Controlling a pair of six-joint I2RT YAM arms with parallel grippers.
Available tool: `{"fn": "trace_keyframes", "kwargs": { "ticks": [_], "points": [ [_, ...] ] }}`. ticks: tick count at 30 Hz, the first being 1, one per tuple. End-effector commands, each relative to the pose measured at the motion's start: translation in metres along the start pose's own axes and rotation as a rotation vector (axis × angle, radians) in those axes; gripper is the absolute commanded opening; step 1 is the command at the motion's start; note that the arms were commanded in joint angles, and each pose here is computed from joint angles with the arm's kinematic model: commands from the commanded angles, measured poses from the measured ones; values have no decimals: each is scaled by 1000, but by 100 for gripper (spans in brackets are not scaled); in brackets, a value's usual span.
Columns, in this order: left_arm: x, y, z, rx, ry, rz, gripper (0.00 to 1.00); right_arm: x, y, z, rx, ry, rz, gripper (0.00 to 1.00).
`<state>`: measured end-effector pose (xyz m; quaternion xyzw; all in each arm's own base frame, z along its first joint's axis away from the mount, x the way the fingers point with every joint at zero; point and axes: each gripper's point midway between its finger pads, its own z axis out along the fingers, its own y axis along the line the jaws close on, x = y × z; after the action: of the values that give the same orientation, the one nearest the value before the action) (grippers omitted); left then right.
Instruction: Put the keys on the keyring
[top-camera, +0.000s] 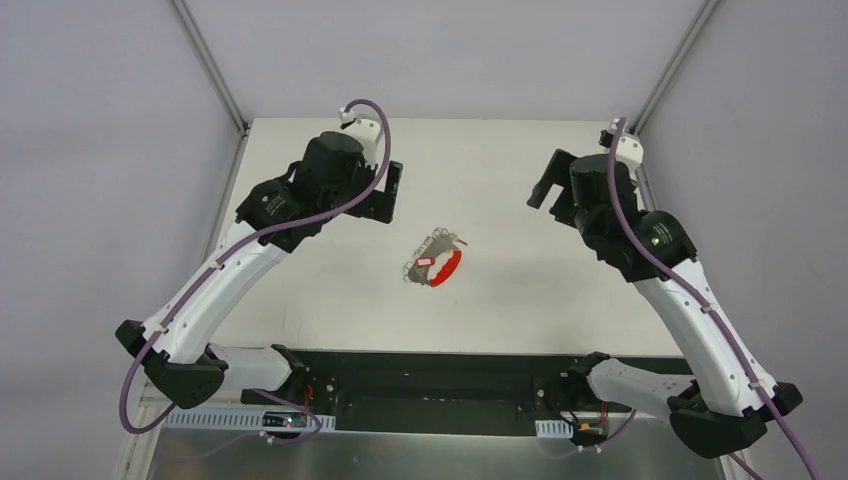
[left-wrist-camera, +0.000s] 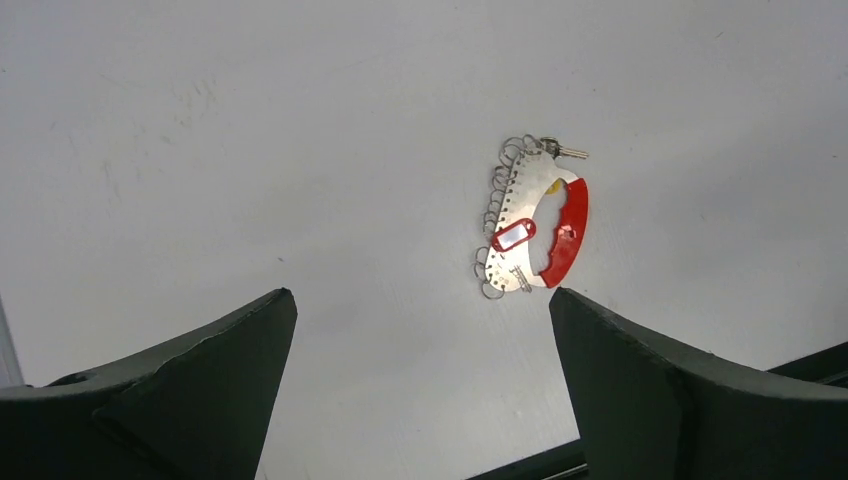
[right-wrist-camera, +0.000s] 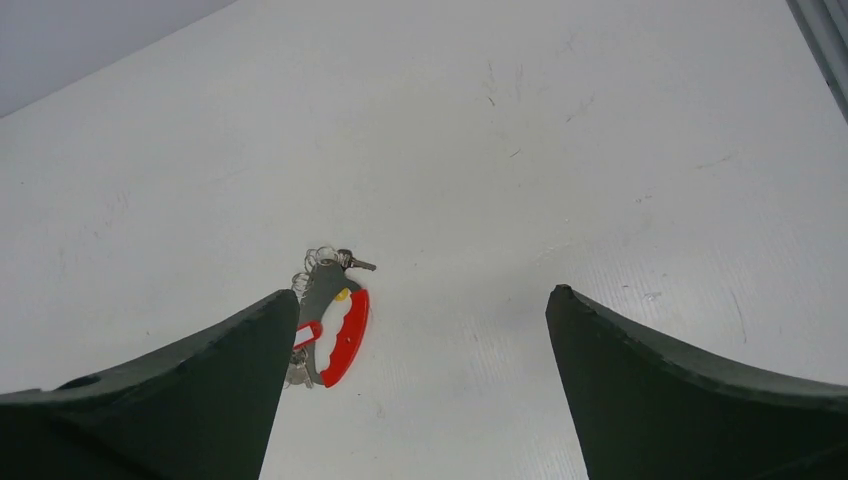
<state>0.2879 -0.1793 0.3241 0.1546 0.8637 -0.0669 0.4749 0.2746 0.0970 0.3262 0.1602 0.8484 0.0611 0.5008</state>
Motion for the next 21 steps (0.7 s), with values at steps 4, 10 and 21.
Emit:
{"fn": "trace_keyframes", "kwargs": {
  "ticks": [4,10,21],
  "points": [
    [15,-14,5,58,12,-78,100,14,-16,-11,11,29,13,99],
    [20,-13,14,52,37,-17,100,29,-21,2,37,41,-9,99],
    [21,-6,15,25,9,16,100,75,38,31,-217,243,-177,99]
  ]
}}
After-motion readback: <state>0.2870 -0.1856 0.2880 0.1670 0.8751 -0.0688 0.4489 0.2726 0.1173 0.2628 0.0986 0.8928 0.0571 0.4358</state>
